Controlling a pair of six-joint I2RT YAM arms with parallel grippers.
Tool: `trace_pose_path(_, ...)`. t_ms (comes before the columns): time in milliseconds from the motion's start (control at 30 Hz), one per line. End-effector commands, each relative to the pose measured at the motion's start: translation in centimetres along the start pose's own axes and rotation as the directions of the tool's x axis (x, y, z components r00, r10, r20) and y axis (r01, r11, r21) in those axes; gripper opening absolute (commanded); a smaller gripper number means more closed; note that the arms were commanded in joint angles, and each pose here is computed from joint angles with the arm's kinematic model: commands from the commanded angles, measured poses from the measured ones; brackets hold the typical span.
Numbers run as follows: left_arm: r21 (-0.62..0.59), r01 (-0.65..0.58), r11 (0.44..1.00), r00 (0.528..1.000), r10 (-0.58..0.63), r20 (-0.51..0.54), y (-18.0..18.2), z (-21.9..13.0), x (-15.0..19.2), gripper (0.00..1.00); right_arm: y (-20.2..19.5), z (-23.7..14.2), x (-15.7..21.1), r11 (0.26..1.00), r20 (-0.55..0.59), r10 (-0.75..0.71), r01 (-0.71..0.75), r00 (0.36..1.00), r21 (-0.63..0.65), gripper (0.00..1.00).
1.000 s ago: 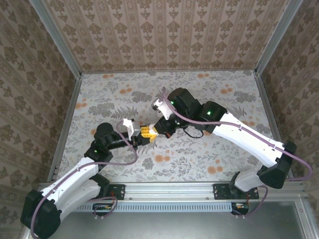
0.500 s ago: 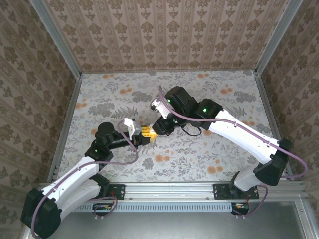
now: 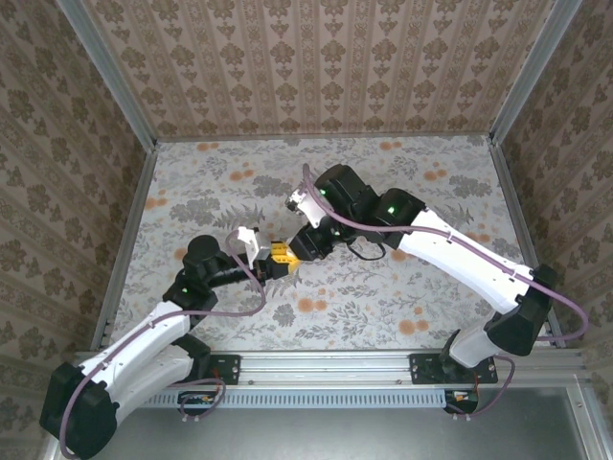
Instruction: Insert the wireless bluetooth earbuds into the charging case
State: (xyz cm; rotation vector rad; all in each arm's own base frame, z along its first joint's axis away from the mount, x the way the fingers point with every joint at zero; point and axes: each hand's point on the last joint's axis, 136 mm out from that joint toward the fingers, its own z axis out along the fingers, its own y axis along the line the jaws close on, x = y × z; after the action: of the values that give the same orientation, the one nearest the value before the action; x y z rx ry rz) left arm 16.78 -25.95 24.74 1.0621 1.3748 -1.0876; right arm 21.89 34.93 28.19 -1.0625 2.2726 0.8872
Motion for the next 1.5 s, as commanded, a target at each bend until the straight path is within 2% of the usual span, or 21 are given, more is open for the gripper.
trace_pose_path(0, 0.042, -0.065, 0.997, 0.996, 0.062, 0.065, -1.3, -0.2, -2.2, 0.0, 0.6, 1.4, 0.1, 0.998, -0.032, 0.016, -0.017, 0.999, -0.052, 0.29)
trace_pose_path(233, 0.033, -0.063, 0.997, 0.996, 0.061, 0.064, -1.1, -0.2, -2.1, 0.0, 0.7, 1.8, 0.0, 0.999, -0.045, 0.026, -0.028, 0.999, -0.046, 0.35)
trace_pose_path(433, 0.027, -0.06, 0.998, 0.996, 0.058, 0.062, -1.1, -0.2, -2.0, 0.0, -1.7, -0.7, -1.7, 0.988, 0.039, 0.044, -0.049, 0.998, 0.144, 0.37)
trace_pose_path(800, 0.024, -0.061, 0.998, 0.996, 0.059, 0.066, -1.0, -0.2, -2.1, 0.0, -1.2, -2.5, -1.9, 0.985, 0.111, 0.085, -0.1, 0.99, 0.139, 0.38)
trace_pose_path(967, -0.003, -0.056, 0.998, 0.996, 0.056, 0.063, -0.7, -0.4, -1.7, 0.0, -1.0, -5.0, -3.2, 0.98, 0.217, 0.09, -0.125, 0.972, 0.152, 0.41)
trace_pose_path(1133, -0.07, -0.044, 0.997, 0.997, 0.049, 0.068, 0.3, -1.0, -1.4, 0.0, -3.2, -7.3, -3.8, 0.948, 0.305, 0.139, -0.216, 0.942, 0.233, 0.37)
trace_pose_path(1233, -0.104, -0.024, 0.994, 0.997, 0.032, 0.071, 1.0, -1.4, -1.3, 0.0, -3.5, -6.2, -3.4, 0.946, 0.299, 0.175, -0.244, 0.938, 0.212, 0.32)
trace_pose_path(1333, -0.104, -0.026, 0.994, 0.996, 0.034, 0.078, 1.0, -1.6, -1.3, 0.0, -2.0, -4.0, -3.5, 0.964, 0.275, 0.219, -0.252, 0.936, 0.09, 0.24)
trace_pose_path(1400, -0.114, -0.019, 0.993, 0.997, 0.028, 0.075, 1.2, -1.7, -1.2, 0.0, -2.1, -1.9, -3.0, 0.962, 0.237, 0.239, -0.263, 0.942, 0.074, 0.23)
trace_pose_path(1467, -0.176, 0.001, 0.984, 0.999, 0.006, 0.039, 2.3, -2.1, -0.6, 0.0, -3.2, -1.3, -2.6, 0.952, 0.233, 0.255, -0.285, 0.939, 0.108, 0.23)
